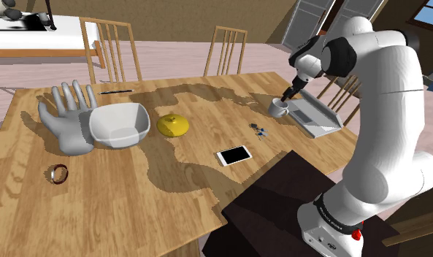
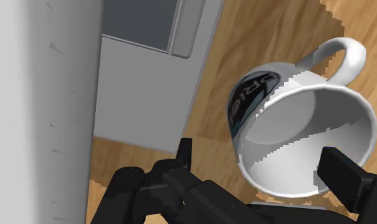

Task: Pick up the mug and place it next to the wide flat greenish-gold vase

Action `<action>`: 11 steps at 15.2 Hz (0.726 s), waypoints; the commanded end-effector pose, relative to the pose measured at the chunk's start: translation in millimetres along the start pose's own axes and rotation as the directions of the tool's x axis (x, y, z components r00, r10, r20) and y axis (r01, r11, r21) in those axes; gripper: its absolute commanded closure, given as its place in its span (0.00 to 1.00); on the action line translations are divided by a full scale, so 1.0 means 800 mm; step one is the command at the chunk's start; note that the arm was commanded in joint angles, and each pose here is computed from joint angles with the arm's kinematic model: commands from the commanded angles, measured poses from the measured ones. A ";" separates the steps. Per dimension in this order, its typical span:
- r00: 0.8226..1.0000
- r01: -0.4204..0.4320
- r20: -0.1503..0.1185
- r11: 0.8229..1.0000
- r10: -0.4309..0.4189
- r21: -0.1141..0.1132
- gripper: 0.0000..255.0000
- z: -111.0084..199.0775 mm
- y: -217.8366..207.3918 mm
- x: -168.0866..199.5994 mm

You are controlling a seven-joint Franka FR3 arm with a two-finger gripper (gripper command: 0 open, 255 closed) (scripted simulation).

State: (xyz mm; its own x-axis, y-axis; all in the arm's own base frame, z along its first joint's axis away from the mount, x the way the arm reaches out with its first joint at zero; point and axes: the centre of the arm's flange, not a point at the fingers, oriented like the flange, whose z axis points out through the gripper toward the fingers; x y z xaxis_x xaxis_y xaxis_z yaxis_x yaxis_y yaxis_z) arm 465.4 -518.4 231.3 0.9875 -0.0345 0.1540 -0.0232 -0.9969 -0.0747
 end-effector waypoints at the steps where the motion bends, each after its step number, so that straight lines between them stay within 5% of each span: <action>1: 1.000 0.001 0.000 1.000 -0.001 0.001 0.00 0.015 0.008 0.000; 11: 1.000 0.001 0.000 1.000 -0.001 0.001 0.00 0.059 0.008 0.000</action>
State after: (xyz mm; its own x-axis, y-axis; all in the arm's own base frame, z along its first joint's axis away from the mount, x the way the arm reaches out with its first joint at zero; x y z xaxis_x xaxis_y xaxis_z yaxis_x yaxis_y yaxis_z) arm 474.8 -520.0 185.4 0.9874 -0.0303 0.1556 -0.0185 -0.9969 -0.0770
